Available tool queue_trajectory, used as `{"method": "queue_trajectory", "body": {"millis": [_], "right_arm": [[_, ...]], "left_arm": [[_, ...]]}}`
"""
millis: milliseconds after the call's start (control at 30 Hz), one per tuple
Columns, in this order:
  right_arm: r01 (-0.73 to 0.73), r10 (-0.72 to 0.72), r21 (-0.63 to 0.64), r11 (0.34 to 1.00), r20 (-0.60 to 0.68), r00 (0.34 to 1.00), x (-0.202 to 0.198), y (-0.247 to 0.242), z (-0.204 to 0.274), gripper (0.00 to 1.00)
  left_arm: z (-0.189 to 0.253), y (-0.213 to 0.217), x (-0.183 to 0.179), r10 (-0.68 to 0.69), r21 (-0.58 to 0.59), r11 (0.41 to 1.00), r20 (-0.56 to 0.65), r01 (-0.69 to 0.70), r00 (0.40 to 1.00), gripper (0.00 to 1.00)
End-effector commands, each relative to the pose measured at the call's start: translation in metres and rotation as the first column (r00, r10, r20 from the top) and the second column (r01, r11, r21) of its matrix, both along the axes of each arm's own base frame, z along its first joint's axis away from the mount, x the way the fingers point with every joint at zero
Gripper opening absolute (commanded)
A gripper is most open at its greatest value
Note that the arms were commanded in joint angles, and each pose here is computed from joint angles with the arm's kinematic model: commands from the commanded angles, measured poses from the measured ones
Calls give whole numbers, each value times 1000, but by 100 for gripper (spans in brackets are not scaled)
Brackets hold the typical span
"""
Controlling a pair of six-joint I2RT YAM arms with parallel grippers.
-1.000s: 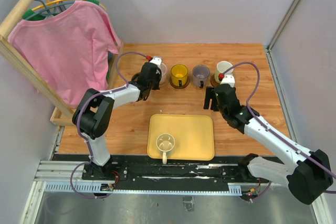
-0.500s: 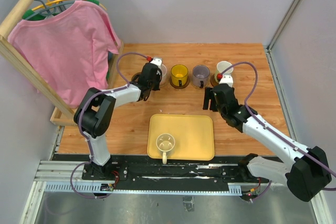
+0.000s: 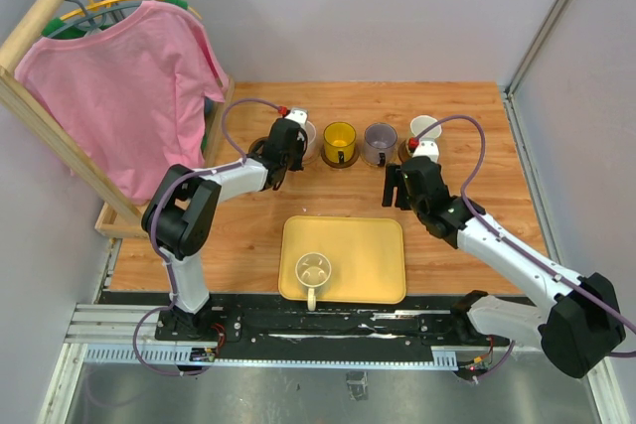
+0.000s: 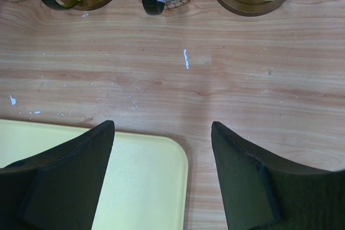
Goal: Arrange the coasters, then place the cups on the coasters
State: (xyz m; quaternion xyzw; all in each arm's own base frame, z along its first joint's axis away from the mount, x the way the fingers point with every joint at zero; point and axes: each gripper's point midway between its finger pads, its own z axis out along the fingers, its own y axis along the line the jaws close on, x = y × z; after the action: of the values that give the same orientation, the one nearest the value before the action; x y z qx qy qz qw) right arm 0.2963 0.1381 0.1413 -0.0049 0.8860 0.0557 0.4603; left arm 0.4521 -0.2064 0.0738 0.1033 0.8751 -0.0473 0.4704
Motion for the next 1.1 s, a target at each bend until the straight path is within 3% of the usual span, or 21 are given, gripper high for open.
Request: {"method": "queue_trajectory", "body": {"millis": [0,100,133,233,367,1067], "right_arm": [[19,-19,29,999,24,1000,8,0,12,74],[16,-17,28,999,24,1000,8,1,12,74],[17,-18,30,999,24,1000,8,1,13,74],[13,-13,31,999,22,1000,8,1,12,74],[10,-11,33,999,18,1000,7,2,10,74],[5,-6,47,999,13,1000,4,3,10,74]], "left_arm": [[38,-5,25,35,-55,998,121,-28,992,1],[38,-4,25,39,-55,998,116,-33,993,11],[37,-4,24,38,-54,998,115,-32,993,23],[38,-3,24,40,-57,998,115,-34,993,41],[39,-5,23,38,-64,997,114,-31,993,52],[36,-8,2,13,-123,992,82,-3,997,54]]}}
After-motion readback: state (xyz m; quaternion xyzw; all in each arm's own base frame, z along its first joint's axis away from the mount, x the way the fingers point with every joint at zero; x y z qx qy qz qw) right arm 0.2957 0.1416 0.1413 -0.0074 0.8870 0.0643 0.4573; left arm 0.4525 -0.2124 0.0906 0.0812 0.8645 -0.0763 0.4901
